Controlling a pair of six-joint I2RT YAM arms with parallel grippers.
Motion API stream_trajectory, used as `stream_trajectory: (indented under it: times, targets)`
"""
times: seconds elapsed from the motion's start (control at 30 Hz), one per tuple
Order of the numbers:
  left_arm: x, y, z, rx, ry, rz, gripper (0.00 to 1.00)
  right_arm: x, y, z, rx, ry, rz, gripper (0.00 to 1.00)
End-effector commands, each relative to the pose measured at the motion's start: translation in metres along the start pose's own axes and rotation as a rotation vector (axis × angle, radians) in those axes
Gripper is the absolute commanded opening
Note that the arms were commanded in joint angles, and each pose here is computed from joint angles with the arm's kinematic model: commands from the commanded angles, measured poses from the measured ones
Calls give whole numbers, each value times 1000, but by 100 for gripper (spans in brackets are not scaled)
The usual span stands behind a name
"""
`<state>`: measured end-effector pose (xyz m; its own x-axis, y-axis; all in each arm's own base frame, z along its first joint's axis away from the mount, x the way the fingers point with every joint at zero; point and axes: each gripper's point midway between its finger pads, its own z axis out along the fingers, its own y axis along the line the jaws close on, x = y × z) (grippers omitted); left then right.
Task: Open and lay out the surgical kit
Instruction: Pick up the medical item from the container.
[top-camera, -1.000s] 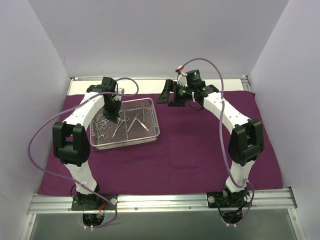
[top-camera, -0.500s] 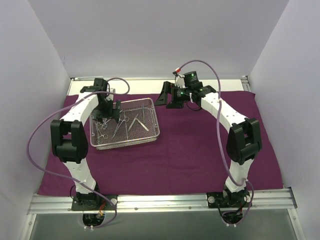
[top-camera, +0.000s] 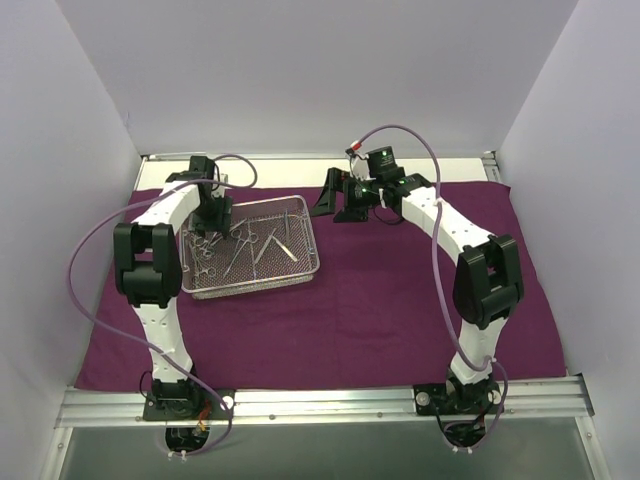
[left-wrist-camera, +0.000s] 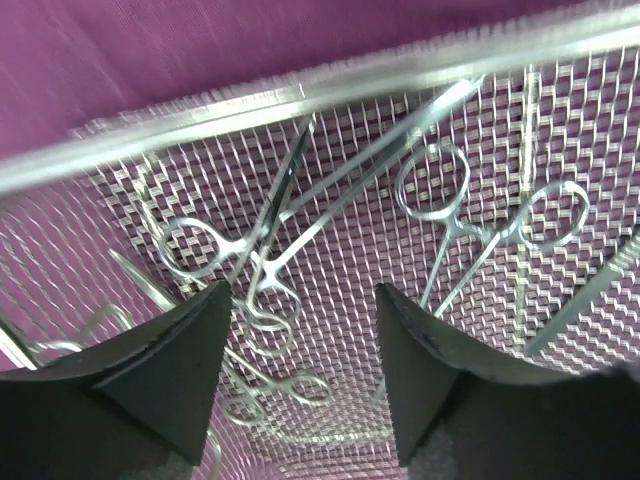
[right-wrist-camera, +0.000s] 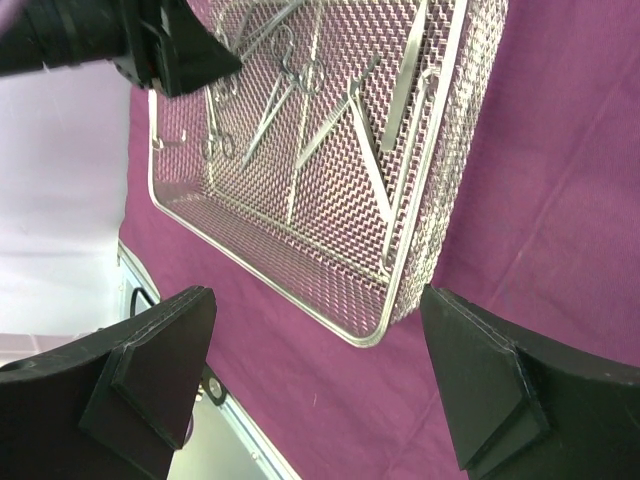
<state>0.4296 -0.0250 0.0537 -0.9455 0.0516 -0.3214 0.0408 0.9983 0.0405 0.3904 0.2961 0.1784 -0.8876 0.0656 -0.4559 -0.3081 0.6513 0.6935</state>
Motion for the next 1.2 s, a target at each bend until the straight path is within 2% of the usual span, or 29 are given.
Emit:
stream_trajectory:
  times: [0.0, 0.27, 0.6, 0.83, 0.87, 0.97, 1.0, 1.1, 1.13, 1.17]
  targets:
    - [-39, 9, -5, -42, -128, 8, 66, 0, 12, -15, -24, -7, -8, 86]
    - [-57, 13, 4, -51, -136, 35, 59, -1, 10, -12, -23, -1, 2, 86]
    - [-46, 21, 38, -19, -31, 7, 54, 2, 6, -12, -10, 3, 8, 86]
    - [-21, 12, 52, 26, 51, -5, 40, 0, 5, -10, -9, 1, 6, 85]
    - [-19, 10, 52, 36, 57, -8, 36, -1, 5, -10, -11, 0, 5, 85]
    - [-12, 4, 47, 70, 60, -9, 32, -1, 6, -11, -11, -1, 0, 85]
    - [-11, 3, 46, 76, 57, -9, 26, -1, 6, -11, -12, -2, -1, 85]
    - [-10, 5, 38, 80, 58, -14, 21, -1, 7, -12, -13, -4, -4, 85]
    - [-13, 7, 34, 77, 48, -16, 18, -2, 7, -12, -14, -5, -5, 85]
    - [-17, 9, 26, 74, 31, -21, 6, -2, 7, -12, -16, -7, -9, 84]
